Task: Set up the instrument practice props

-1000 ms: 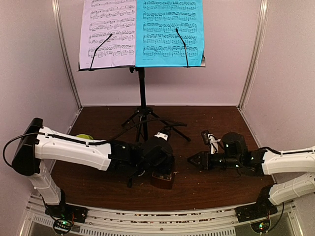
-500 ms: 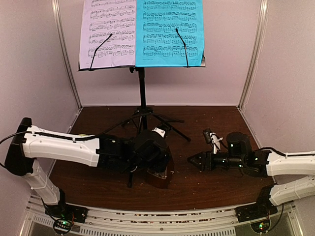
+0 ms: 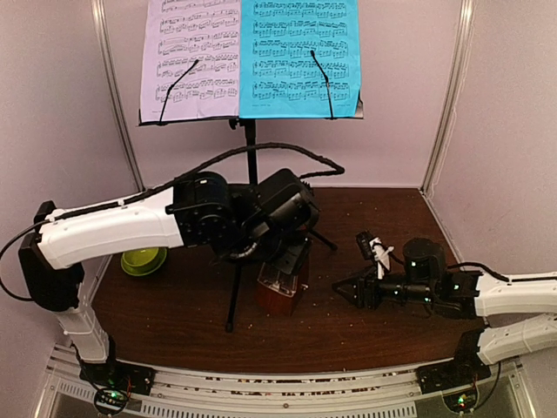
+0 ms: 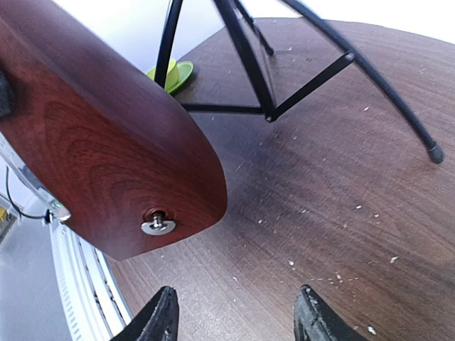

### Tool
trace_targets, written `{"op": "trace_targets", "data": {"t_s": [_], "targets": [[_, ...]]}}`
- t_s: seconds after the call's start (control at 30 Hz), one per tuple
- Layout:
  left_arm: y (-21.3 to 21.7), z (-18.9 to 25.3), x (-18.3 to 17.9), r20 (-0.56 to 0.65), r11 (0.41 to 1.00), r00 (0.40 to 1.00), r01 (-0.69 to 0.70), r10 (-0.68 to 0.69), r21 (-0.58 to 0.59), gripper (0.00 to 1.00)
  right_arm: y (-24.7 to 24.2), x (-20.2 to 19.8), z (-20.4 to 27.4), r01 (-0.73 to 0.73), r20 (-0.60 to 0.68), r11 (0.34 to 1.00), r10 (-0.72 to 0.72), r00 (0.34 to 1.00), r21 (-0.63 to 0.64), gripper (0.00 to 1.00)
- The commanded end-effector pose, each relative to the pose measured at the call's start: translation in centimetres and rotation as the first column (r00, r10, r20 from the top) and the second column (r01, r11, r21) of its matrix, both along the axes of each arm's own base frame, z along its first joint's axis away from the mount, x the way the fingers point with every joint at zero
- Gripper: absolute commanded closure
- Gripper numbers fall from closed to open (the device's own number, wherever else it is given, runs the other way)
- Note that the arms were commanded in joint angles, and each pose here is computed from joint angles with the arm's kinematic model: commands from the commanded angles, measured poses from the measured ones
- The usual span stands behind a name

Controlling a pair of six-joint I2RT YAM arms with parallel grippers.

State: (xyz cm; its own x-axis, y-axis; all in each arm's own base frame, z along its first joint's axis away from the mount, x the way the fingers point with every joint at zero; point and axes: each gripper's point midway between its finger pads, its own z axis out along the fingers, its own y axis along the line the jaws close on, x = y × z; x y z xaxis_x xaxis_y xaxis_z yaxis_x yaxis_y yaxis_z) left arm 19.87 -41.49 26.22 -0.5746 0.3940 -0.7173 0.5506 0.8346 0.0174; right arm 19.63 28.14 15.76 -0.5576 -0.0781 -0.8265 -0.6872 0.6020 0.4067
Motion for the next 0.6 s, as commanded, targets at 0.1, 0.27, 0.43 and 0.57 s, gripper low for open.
{"op": "trace_targets", "data": {"t_s": [0.1, 0.27, 0.43, 0.57], "targets": [[1.6, -0.8, -0.9, -0.191, 0.991, 0.98, -0.025, 0.049, 0.129, 1.0, 1.9, -0.7, -2.2, -0.03, 0.092, 0.996, 0.038, 0.995, -0.088, 0.46], [2.9, -1.9, -0.5, -0.283, 0.974, 0.951, -0.064, 0.125, 0.215, 1.0, 3.3, -1.9, -3.6, -0.073, 0.099, 0.99, 0.085, 0.991, -0.124, 0.47], [3.5, -2.1, -0.4, -0.28, 0.965, 0.945, -0.099, 0.167, 0.243, 1.0, 4.3, -2.7, -3.6, -0.105, 0.119, 0.987, 0.119, 0.986, -0.12, 0.48], [4.4, -2.1, -0.4, -0.263, 0.953, 0.941, -0.14, 0.212, 0.268, 1.0, 5.1, -3.3, -3.0, -0.129, 0.153, 0.985, 0.147, 0.977, -0.118, 0.49]]}}
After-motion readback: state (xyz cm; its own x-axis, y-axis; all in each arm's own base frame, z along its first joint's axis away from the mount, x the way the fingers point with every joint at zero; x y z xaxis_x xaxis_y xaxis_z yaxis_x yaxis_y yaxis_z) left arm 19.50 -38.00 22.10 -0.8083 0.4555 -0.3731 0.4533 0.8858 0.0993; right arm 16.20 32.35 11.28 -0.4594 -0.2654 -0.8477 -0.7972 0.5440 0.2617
